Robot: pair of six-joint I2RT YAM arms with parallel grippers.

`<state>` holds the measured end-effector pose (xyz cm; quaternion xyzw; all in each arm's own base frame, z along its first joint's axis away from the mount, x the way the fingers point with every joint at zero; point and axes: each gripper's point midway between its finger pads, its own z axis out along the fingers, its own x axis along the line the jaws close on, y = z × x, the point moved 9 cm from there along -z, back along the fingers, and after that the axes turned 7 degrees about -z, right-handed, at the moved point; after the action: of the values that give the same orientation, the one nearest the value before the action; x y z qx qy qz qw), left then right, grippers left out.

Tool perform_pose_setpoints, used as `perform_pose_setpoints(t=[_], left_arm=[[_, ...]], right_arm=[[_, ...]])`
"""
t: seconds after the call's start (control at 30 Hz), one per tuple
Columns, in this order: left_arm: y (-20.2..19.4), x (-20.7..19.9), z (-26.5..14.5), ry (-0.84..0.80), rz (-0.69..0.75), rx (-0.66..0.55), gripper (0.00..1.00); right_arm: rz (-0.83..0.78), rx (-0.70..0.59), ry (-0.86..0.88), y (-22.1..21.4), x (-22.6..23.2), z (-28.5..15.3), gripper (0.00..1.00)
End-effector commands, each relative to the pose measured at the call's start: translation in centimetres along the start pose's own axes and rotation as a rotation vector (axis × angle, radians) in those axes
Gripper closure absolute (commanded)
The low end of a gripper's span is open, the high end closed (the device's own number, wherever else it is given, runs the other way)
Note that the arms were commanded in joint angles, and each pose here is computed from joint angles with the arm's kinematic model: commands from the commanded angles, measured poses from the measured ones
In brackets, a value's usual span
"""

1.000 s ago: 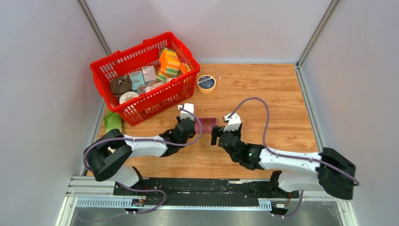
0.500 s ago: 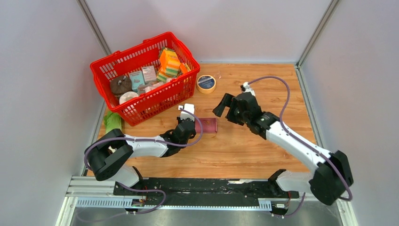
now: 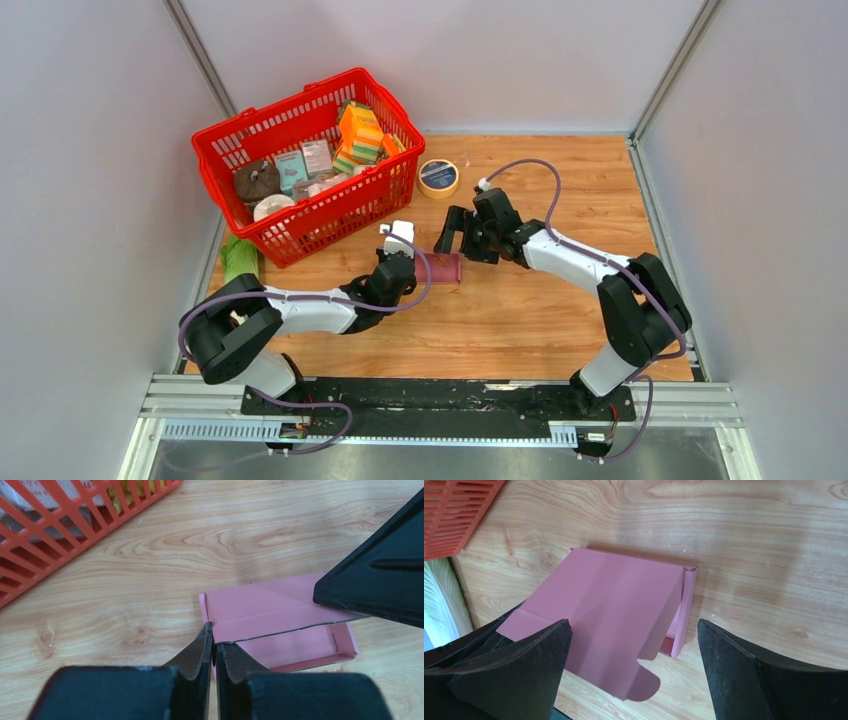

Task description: Fold the paper box

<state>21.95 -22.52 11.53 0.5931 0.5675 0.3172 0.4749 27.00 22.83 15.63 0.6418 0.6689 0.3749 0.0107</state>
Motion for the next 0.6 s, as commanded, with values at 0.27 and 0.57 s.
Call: perform_pose_setpoints(t=[0.27,0.57], left_arm=[[-0.4,1.0,-3.0,-0.114,-0.007,0.082,0.53],[1.9,1.2,-9.9,-0.501,0.034,0.23,0.5]], right_arm=[[-0.063,-0.046,0.039,-1.5,-0.6,1.6,0.0],[-0.143,-0.061,-0.006,-2.4,-1.1,1.8,0.0]])
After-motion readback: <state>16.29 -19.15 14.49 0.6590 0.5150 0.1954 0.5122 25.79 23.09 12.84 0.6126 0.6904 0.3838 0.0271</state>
